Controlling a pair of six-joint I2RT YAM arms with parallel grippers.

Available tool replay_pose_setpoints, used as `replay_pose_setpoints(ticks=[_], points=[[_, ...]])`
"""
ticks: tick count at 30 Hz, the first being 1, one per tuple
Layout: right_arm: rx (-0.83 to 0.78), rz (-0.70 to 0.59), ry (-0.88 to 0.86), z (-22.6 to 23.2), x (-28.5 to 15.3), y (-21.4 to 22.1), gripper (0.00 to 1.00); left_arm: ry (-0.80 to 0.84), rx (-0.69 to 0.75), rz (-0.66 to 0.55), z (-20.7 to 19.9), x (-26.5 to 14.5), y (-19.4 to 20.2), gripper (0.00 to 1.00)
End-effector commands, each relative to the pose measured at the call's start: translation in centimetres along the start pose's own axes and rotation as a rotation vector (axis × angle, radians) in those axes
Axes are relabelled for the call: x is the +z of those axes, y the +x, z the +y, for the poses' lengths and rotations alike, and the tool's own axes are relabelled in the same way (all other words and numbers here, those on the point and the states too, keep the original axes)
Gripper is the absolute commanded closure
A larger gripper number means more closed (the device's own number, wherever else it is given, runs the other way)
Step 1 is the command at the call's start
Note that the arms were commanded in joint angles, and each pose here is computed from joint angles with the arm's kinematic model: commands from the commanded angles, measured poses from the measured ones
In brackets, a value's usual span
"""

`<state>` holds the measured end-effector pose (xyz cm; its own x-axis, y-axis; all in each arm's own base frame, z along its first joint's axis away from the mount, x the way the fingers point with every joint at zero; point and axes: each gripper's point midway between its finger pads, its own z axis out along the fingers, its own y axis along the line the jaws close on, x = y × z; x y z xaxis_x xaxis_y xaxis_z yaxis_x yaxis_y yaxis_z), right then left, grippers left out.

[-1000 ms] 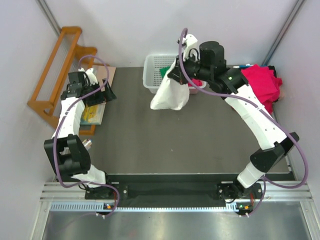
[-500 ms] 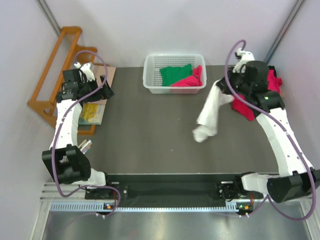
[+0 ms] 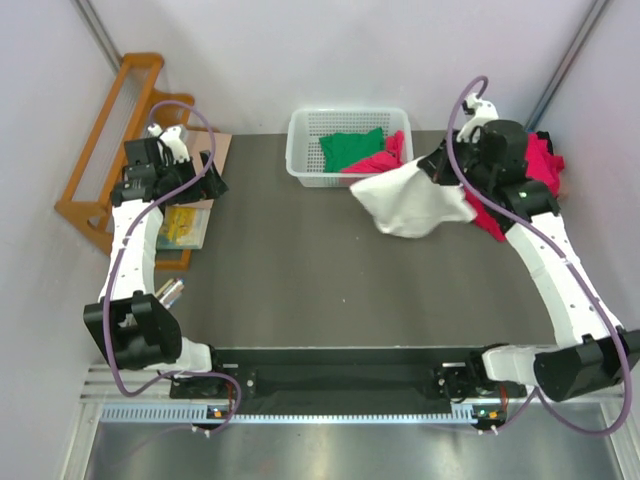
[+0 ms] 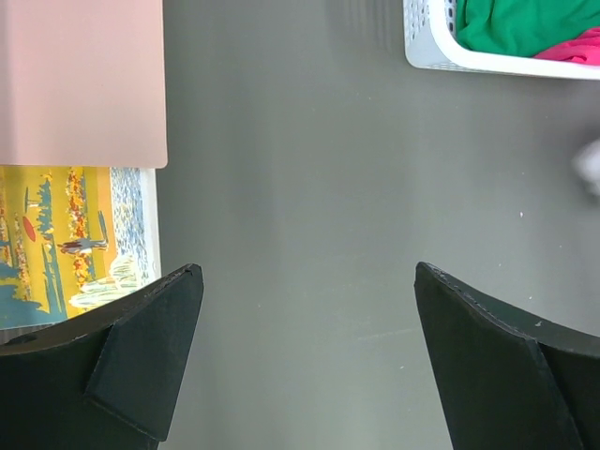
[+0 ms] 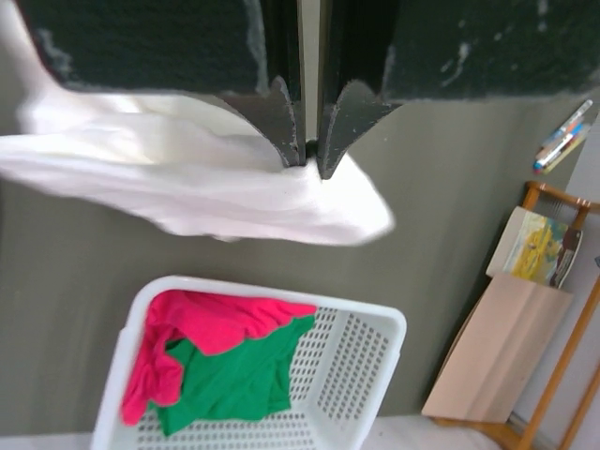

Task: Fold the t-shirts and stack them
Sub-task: Move the tshirt to the center of the board

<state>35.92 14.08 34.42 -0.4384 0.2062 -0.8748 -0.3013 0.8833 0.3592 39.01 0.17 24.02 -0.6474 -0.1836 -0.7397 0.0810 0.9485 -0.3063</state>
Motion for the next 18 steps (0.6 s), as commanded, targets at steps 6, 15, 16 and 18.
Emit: replay_pose_setpoints(ticks=[6, 15, 16, 18], points=[[-0.005, 0.075, -0.182, 6.7, 4.7, 3.1, 1.0, 0.023, 0.065, -0.076, -1.4, -2.6, -2.1, 0.01], [-0.098, 0.424, -0.385, 17.6, 5.1, 17.3, 1.0, 0.067, 0.059, -0.09, -2.4, -3.0, -3.1, 0.01], [-0.112, 0.457, -0.401, 18.4, 4.5, 18.5, 1.0, 0.067, 0.06, -0.09, -2.3, -2.9, -3.1, 0.01], [-0.147, 0.528, -0.441, 20.3, 2.7, 21.2, 1.0, 0.071, 0.059, -0.087, -2.4, -2.8, -3.2, 0.01]])
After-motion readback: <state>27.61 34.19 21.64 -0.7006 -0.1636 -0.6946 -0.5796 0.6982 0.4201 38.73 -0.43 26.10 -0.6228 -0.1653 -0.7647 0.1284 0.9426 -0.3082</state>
